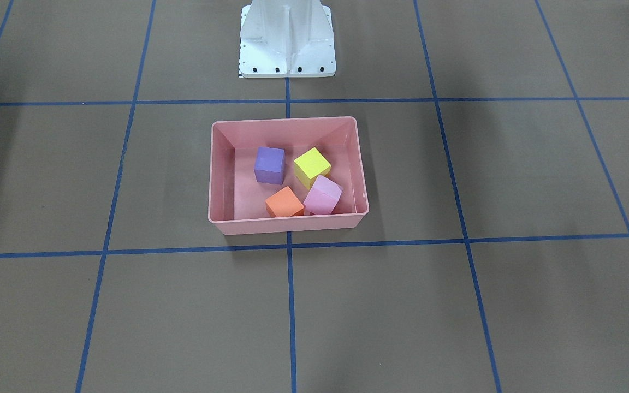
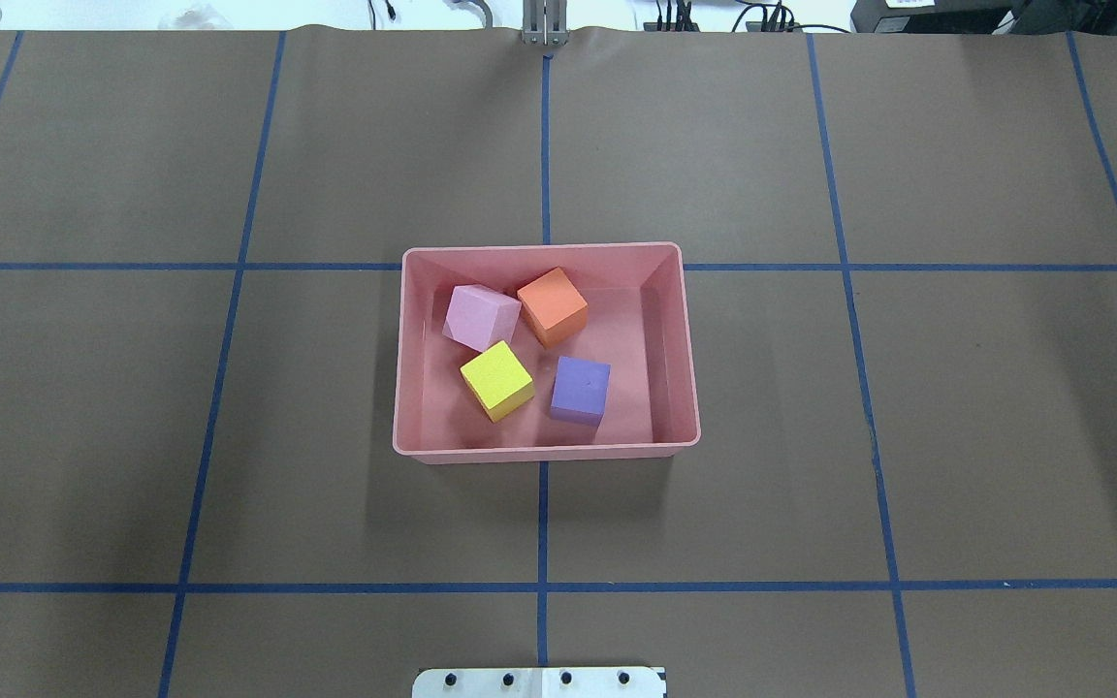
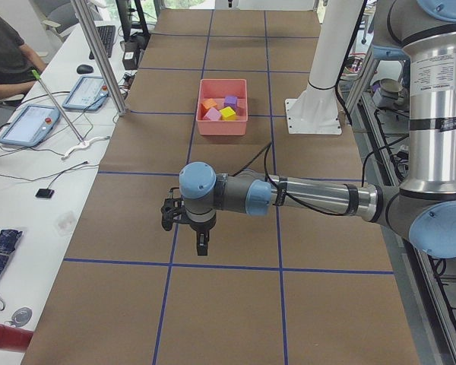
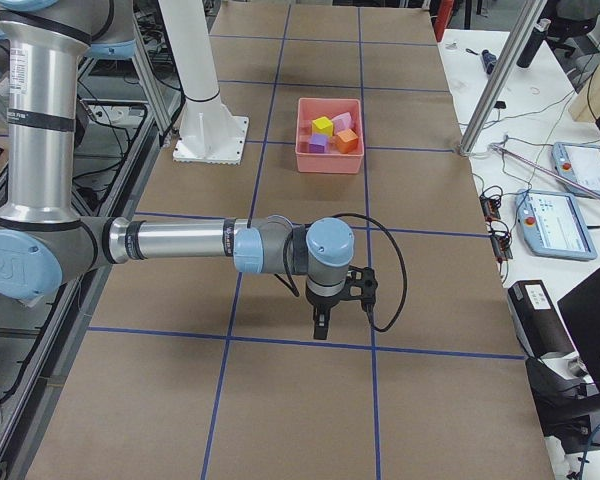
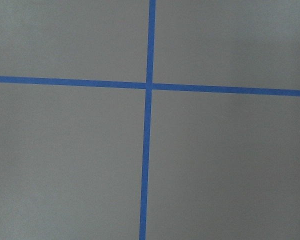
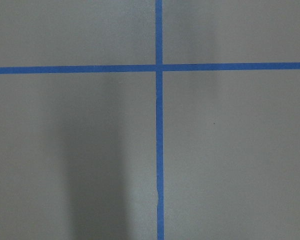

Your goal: Place blocks into pink bin with both arms

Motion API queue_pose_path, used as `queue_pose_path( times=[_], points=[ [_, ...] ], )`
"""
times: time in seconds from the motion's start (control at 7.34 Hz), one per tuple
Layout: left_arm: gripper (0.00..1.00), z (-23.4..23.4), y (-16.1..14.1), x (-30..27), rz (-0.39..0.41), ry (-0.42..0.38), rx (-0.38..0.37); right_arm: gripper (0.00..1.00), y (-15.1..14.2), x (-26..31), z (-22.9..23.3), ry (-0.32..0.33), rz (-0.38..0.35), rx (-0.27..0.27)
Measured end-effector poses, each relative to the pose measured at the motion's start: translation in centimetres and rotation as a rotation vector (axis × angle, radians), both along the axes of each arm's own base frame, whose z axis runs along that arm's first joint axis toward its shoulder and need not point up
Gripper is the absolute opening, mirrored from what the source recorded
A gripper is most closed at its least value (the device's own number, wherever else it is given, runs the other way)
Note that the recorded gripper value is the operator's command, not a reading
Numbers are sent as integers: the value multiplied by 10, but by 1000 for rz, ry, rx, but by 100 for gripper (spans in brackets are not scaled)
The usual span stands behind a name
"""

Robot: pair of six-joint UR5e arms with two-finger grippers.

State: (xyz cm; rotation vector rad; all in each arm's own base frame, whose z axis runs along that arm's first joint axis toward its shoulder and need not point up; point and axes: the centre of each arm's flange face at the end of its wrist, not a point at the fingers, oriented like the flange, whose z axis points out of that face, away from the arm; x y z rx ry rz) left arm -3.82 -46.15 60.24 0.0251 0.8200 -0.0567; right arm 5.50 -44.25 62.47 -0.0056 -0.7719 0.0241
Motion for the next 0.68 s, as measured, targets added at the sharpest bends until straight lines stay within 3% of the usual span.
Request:
queue_pose_path(
  times=[0.68],
  points=[
    [100, -1, 0, 0, 0, -4, 4, 100, 0, 0, -3, -7, 1, 5]
  ],
)
